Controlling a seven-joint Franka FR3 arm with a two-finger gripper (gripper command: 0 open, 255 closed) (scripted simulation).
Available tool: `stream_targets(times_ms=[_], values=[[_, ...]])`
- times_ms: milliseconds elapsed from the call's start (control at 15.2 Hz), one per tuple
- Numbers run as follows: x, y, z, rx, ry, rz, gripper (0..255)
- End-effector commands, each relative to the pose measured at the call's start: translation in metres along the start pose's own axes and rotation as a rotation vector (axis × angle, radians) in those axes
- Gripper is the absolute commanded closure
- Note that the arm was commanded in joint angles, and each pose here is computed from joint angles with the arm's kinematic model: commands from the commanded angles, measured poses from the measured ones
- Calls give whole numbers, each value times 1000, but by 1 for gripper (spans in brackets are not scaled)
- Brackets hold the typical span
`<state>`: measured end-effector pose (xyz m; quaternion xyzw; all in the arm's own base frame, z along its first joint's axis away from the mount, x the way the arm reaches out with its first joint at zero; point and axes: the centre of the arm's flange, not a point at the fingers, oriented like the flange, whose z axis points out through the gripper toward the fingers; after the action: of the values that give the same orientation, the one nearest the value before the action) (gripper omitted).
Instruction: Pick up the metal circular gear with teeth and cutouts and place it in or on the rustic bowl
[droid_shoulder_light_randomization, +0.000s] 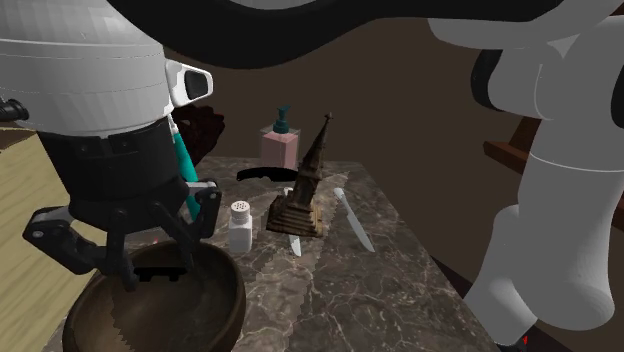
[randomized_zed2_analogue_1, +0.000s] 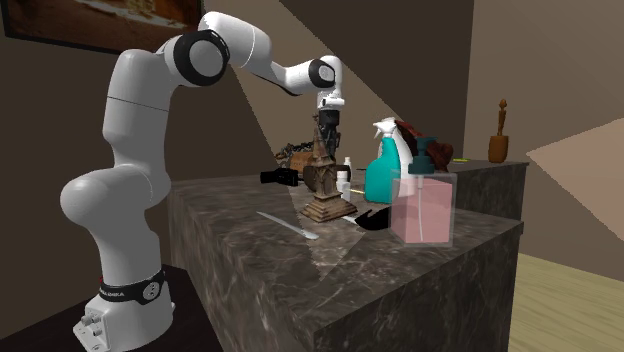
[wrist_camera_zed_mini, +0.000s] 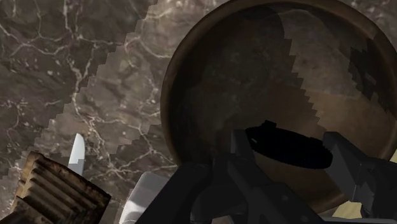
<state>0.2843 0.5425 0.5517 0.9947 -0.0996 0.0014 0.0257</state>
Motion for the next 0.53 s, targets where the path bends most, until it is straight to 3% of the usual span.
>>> stream_targets(times_ms=[0,66,132,462], values=[[0,0,0,0,0,0,255],[0,0,0,0,0,0,255],[0,0,0,0,0,0,0],[0,0,0,0,0,0,0]])
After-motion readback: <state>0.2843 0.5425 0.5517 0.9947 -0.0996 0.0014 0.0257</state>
